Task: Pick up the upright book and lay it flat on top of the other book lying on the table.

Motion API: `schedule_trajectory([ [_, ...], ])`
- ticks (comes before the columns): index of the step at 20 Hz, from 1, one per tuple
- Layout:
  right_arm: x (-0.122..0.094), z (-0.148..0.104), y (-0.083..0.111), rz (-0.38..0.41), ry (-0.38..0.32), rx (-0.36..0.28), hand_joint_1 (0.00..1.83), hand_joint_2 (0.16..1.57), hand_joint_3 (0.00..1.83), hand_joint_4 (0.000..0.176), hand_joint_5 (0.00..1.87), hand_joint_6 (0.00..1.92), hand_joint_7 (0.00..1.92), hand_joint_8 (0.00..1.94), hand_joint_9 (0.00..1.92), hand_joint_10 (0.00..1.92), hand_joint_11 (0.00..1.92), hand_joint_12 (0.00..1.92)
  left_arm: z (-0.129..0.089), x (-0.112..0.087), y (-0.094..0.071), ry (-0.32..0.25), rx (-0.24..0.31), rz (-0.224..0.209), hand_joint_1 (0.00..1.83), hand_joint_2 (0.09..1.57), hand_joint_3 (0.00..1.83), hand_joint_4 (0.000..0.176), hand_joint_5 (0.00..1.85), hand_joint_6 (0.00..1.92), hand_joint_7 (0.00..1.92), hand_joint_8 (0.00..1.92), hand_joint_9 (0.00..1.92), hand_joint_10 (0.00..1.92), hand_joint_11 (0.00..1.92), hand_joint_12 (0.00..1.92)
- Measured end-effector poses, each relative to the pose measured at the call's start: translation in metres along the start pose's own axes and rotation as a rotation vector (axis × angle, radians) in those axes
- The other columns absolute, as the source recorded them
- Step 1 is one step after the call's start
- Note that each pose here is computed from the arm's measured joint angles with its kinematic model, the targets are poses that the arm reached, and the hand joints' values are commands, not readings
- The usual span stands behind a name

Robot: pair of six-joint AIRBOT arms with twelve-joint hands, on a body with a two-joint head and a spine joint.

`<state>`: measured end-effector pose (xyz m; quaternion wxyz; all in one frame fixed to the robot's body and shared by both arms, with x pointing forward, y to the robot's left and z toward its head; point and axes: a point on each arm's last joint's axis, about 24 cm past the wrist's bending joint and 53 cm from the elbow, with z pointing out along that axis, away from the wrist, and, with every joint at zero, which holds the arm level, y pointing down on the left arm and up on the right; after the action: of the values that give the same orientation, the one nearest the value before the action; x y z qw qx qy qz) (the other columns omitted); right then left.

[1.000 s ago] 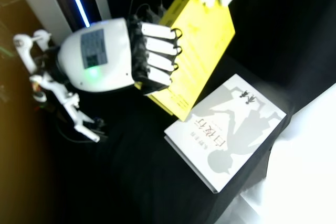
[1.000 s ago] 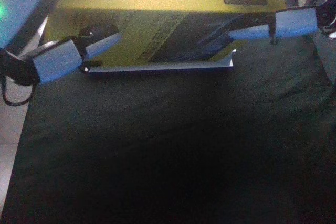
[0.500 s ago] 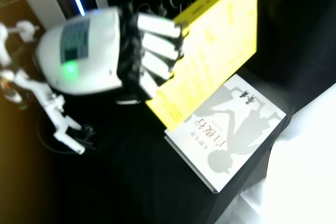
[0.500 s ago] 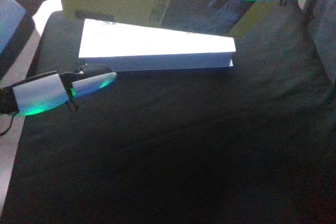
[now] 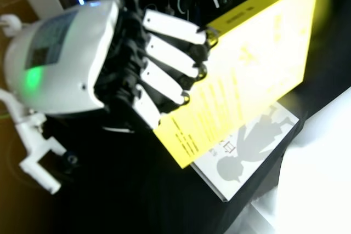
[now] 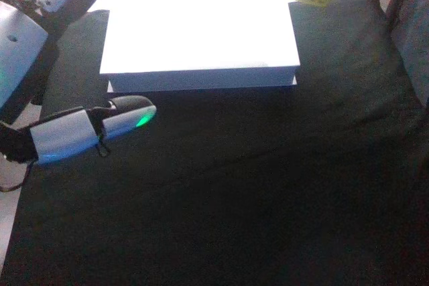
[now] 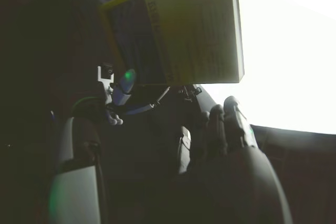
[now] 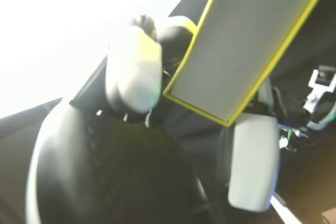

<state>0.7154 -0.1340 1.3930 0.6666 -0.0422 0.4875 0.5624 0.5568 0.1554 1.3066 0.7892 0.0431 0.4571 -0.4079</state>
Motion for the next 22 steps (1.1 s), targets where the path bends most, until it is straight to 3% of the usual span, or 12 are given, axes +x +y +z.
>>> schedule_trajectory([
  [4,0.021,0.017,-0.007,-0.032,0.042,0.019,1.10,1.25,0.00,0.000,0.74,1.36,1.07,1.89,1.26,1.92,1.30,1.92,0.000,0.000,-0.002,0.001,0.009,0.003,0.76,0.94,0.00,0.176,0.00,0.00,0.00,0.00,0.00,0.00,0.00,0.00],
  [5,0.025,0.019,-0.007,-0.041,0.055,0.021,1.18,1.26,0.00,0.000,0.69,1.39,0.81,1.56,1.15,1.89,1.17,1.92,0.000,0.000,-0.002,0.000,0.010,0.001,0.77,0.94,0.00,0.176,0.00,0.00,0.00,0.00,0.00,0.00,0.00,0.00],
  [6,0.030,0.021,-0.008,-0.060,0.075,0.026,1.33,1.18,0.00,0.000,0.67,1.22,0.90,1.17,1.03,1.45,0.96,1.67,0.000,0.000,-0.002,0.001,0.010,0.002,0.75,0.95,0.00,0.176,0.00,0.00,0.00,0.00,0.00,0.00,0.00,0.00],
  [8,0.038,0.029,-0.015,-0.090,0.100,0.046,1.37,1.15,0.00,0.000,0.68,1.22,0.96,0.98,1.05,1.25,0.89,1.54,0.000,0.000,-0.002,0.000,0.012,0.004,0.73,0.96,0.00,0.176,0.00,0.00,0.00,0.00,0.00,0.00,0.00,0.00],
  [9,0.041,0.031,-0.028,-0.105,0.114,0.088,1.38,1.11,0.00,0.000,0.76,1.17,1.01,0.86,1.09,1.11,0.85,1.51,0.000,0.001,-0.003,0.001,0.018,0.003,0.67,0.99,0.02,0.145,0.00,0.00,0.00,0.00,0.00,0.00,0.00,0.00],
  [10,0.044,0.032,-0.037,-0.112,0.126,0.118,1.39,1.10,0.00,0.000,0.81,1.08,1.05,0.83,1.11,1.08,0.82,1.52,0.000,0.001,-0.004,0.002,0.021,0.004,0.66,0.99,0.02,0.142,0.00,0.00,0.00,0.00,0.00,0.00,0.00,0.00],
  [12,0.046,0.034,-0.048,-0.135,0.150,0.166,1.37,1.14,0.00,0.000,0.72,1.23,0.94,0.98,0.99,1.20,0.78,1.56,0.000,0.002,-0.004,0.000,0.020,0.001,0.63,0.99,0.01,0.173,0.00,0.00,0.00,0.00,0.00,0.00,0.00,0.00],
  [15,0.034,0.039,-0.050,-0.171,0.131,0.188,1.36,1.19,0.00,0.000,0.59,1.36,0.85,1.15,0.92,1.30,0.71,1.59,0.000,0.003,-0.006,0.003,0.028,0.001,0.66,0.98,0.00,0.175,0.00,0.00,0.00,0.00,0.00,0.00,0.00,0.00],
  [16,0.035,0.039,-0.051,-0.172,0.135,0.193,1.37,1.16,0.00,0.000,0.66,1.25,0.93,1.04,1.03,1.22,0.96,1.58,0.000,0.003,-0.005,0.003,0.026,0.001,0.64,0.98,0.00,0.176,0.00,0.00,0.00,0.00,0.00,0.00,0.00,0.00],
  [17,0.045,0.037,-0.054,-0.175,0.156,0.196,1.38,1.14,0.00,0.000,0.71,1.18,0.97,0.98,1.07,1.18,1.07,1.57,0.000,0.002,-0.004,0.001,0.022,0.000,0.66,0.98,0.00,0.168,0.00,0.00,0.00,0.00,0.00,0.00,0.00,0.00],
  [19,0.059,0.032,-0.057,-0.164,0.184,0.202,1.36,1.19,0.00,0.000,0.62,1.30,0.86,1.13,0.90,1.39,0.78,1.68,0.000,0.002,-0.005,-0.002,0.026,-0.001,0.67,0.97,0.00,0.161,0.00,0.00,0.00,0.00,0.00,0.00,0.00,0.00],
  [22,0.077,0.024,-0.053,-0.153,0.207,0.171,1.48,1.16,0.00,0.000,0.64,1.23,0.93,0.95,0.97,1.16,0.68,1.74,0.000,0.001,-0.005,-0.005,0.022,-0.001,0.65,0.98,0.00,0.145,0.00,0.00,0.00,0.00,0.00,0.00,0.00,0.00],
])
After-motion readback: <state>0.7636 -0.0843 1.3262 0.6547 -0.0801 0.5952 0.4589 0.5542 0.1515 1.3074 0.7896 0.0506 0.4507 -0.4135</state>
